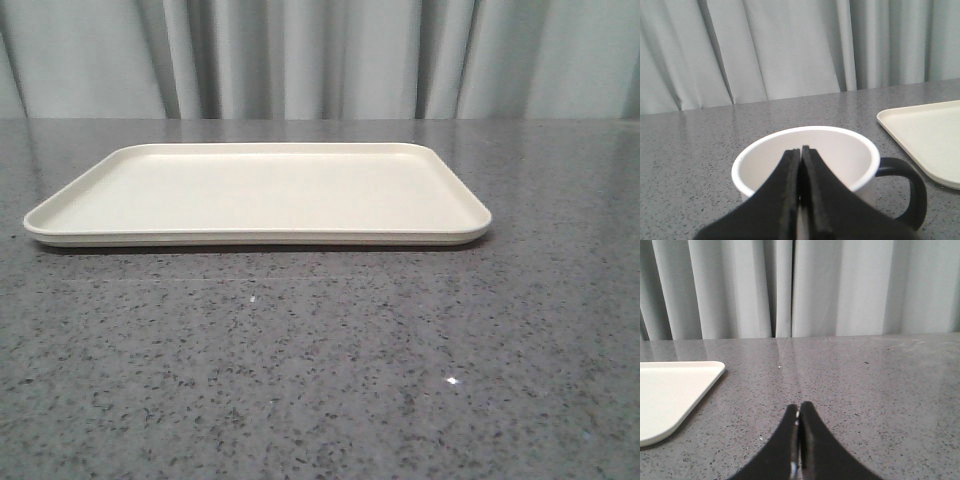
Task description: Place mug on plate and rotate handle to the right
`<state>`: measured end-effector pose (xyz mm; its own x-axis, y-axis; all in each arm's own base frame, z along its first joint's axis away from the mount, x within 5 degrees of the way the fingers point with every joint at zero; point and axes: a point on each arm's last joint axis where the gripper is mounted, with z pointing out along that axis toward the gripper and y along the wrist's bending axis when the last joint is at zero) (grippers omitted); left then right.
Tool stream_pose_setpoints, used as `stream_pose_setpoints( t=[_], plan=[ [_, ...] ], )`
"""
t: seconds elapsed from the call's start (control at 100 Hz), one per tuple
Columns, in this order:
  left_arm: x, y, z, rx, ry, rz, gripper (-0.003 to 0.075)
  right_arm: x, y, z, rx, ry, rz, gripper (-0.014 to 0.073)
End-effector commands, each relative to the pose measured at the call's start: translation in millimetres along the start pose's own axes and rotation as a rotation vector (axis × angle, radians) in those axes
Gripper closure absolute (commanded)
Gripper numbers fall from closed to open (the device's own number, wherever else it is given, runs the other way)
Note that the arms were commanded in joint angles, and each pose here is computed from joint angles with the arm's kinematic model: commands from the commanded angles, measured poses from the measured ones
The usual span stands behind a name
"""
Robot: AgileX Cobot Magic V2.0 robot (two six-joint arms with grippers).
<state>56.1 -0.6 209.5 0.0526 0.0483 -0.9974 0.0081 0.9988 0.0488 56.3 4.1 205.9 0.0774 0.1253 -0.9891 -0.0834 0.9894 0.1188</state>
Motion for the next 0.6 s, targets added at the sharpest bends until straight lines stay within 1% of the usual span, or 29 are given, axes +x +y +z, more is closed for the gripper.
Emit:
stream_pose_setpoints(
  t=[0.0, 0.06, 0.13, 0.37, 0.59],
  plan=[
    [-5.4, 0.3, -2.5, -0.009, -0.093, 0.077, 0.0740, -8.2, 0.4, -2.0, -0.004, -0.096, -0.011, 0.0714],
    [-5.6, -0.1, -2.5, -0.010, -0.094, 0.183, 0.0740, -8.2, 0.4, -2.0, -0.004, -0.096, -0.011, 0.0714],
    [-6.0, -0.4, -2.6, -0.011, -0.099, 0.245, 0.0740, -8.2, 0.4, -2.0, -0.004, -0.096, -0.011, 0.0714],
    [-6.9, -0.6, -2.7, -0.010, -0.110, 0.251, 0.0740, -8.2, 0.4, -2.0, -0.004, -0.096, -0.011, 0.0714],
    [-13.6, -1.9, -3.7, -0.004, -0.185, 0.242, 0.0740, -8.2, 0.4, -2.0, -0.004, -0.096, -0.011, 0.0714]
  ],
)
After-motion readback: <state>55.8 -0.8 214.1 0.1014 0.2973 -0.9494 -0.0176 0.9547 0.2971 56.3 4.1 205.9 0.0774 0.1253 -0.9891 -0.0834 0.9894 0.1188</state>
